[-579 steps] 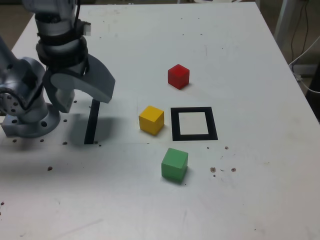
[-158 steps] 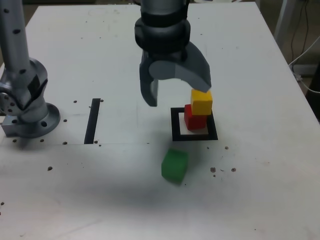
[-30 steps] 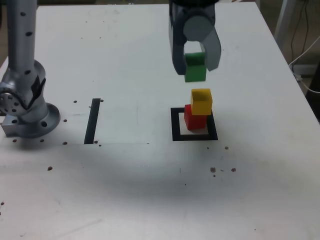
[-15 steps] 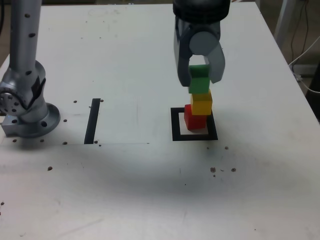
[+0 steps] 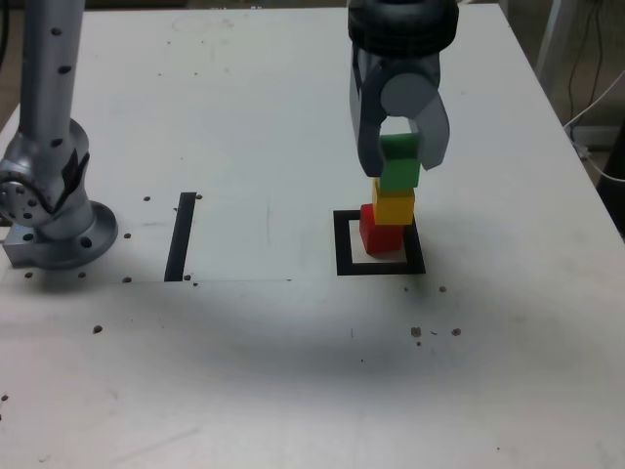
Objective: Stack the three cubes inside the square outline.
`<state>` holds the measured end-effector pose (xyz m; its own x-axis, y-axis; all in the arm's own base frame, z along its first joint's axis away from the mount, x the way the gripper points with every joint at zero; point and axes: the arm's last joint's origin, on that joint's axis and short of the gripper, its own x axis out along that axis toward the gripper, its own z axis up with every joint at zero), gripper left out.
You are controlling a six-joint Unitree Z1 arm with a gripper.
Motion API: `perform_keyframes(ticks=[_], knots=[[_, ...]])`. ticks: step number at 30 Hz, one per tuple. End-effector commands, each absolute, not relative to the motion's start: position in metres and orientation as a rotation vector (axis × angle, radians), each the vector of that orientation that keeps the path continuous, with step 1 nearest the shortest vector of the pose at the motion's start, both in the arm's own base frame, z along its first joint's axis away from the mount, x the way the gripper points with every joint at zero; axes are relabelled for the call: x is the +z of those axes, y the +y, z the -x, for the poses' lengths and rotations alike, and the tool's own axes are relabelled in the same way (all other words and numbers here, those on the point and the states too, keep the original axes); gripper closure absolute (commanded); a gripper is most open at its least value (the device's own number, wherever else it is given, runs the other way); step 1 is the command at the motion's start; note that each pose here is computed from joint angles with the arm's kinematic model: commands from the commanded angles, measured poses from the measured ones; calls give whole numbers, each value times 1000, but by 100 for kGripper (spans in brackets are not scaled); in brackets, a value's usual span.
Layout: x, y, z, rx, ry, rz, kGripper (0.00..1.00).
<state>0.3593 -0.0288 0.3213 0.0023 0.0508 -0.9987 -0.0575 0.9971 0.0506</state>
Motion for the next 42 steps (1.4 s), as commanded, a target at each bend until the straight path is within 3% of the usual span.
perform_keyframes(ticks=[1, 11, 15, 19, 25, 27, 35, 42], knots=[[319, -27, -361, 90, 1570, 11, 92], [314, -27, -362, 89, 1580, 19, 89], [313, -27, -361, 87, 1588, 22, 81], [311, -27, -359, 85, 1598, 25, 60], [312, -28, -356, 99, 1589, 23, 9], [314, -28, -354, 107, 1582, 22, 2], [323, -28, -346, 119, 1570, 17, 1], [348, -35, -329, 110, 1507, 2, 0]])
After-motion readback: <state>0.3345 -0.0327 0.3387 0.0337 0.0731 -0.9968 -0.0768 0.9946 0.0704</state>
